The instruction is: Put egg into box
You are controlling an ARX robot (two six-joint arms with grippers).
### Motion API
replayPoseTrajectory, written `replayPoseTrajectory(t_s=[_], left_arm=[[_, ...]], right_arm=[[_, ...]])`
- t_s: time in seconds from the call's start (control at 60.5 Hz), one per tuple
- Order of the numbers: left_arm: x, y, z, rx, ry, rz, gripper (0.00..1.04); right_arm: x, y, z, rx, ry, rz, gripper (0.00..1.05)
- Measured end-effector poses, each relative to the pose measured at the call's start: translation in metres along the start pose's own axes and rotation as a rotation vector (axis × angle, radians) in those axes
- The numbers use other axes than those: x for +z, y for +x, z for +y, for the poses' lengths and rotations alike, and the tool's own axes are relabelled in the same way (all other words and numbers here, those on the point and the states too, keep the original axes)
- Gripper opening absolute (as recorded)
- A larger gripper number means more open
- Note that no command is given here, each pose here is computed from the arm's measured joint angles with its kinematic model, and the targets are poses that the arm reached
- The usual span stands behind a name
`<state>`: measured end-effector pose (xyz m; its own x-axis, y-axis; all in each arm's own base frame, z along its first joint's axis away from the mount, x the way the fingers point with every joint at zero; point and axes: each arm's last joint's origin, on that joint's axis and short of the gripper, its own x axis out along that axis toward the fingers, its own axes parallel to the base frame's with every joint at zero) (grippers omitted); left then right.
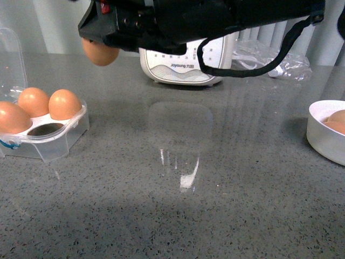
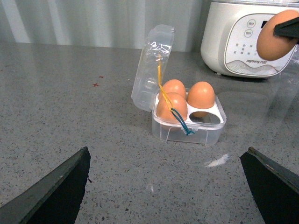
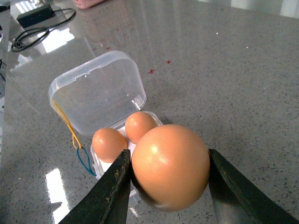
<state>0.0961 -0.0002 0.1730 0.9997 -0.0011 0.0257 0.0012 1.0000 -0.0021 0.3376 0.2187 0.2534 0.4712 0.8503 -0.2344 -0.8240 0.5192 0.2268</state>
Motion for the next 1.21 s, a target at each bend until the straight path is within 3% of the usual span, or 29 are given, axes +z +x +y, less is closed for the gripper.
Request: replayPoseTrajectory(t_s=[0.512, 1.173, 1.206], left_arm=[[0.000, 0.000, 0.000, 0.000, 0.000, 0.000, 0.98], [0.000, 0.000, 0.000, 0.000, 0.000, 0.000, 0.98], [0.000, 0.000, 0.000, 0.000, 0.000, 0.000, 0.98]], right_arm=[[-0.017, 0.049, 0.025, 0.130, -0.105, 0.091, 0.41], [-0.024, 0.066, 0.029, 0.146, -0.150, 0.137, 0.40], [-0.024, 0.066, 0.030, 0.149, -0.151, 0.138, 0.45]])
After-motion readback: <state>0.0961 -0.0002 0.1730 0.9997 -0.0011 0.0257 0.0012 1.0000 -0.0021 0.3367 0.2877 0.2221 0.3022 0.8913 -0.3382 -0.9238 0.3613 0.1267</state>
